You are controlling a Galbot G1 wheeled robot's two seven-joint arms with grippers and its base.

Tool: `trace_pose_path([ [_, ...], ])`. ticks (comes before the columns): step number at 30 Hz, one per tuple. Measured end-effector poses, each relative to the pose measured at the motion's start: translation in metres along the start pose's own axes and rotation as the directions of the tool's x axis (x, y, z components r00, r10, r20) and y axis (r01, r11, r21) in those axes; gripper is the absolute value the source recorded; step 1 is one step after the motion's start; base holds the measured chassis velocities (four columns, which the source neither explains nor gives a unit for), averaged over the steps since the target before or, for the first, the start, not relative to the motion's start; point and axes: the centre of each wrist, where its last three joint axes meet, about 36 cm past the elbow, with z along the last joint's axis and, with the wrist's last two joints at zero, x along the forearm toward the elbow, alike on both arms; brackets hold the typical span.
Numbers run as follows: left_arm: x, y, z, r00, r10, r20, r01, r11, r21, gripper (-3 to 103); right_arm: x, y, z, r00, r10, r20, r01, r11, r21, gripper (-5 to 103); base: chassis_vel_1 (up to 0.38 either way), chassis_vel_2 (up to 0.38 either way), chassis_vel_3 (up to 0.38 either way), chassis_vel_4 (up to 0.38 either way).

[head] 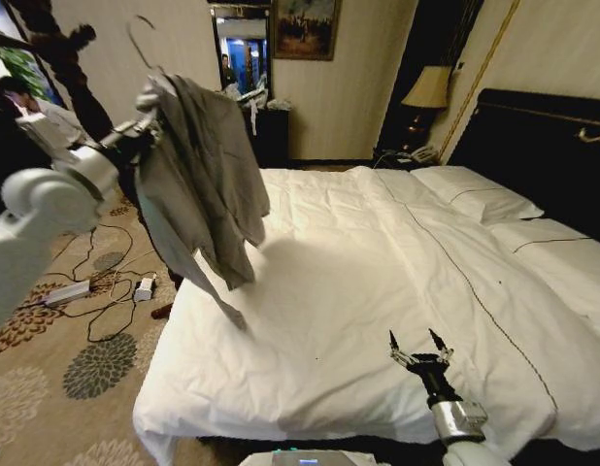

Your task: Pick up the clothes from the bed and hang them on the clothes hanger.

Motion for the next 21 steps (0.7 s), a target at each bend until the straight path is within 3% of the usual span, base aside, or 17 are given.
trace_pose_path([
  [11, -0.007, 0.034, -0.019, 0.989, -0.146, 0.002, 0.146, 0.989, 0.018, 16, 0.000, 0.000, 0.000, 1.000, 0.001, 0.000, -0.001, 1.000, -0.001, 100, 0.000, 0.000, 0.000, 0.000],
  [16, -0.022, 0.045, -0.022, 0.983, -0.181, 0.010, 0.180, 0.983, 0.040, 16, 0.000, 0.000, 0.000, 1.000, 0.001, -0.001, -0.001, 1.000, -0.001, 100, 0.000, 0.000, 0.000, 0.000],
  [21, -0.043, 0.043, -0.031, 0.981, -0.188, 0.044, 0.185, 0.981, 0.058, 16, 0.000, 0.000, 0.000, 1.000, 0.001, -0.001, -0.001, 1.000, -0.001, 100, 0.000, 0.000, 0.000, 0.000],
])
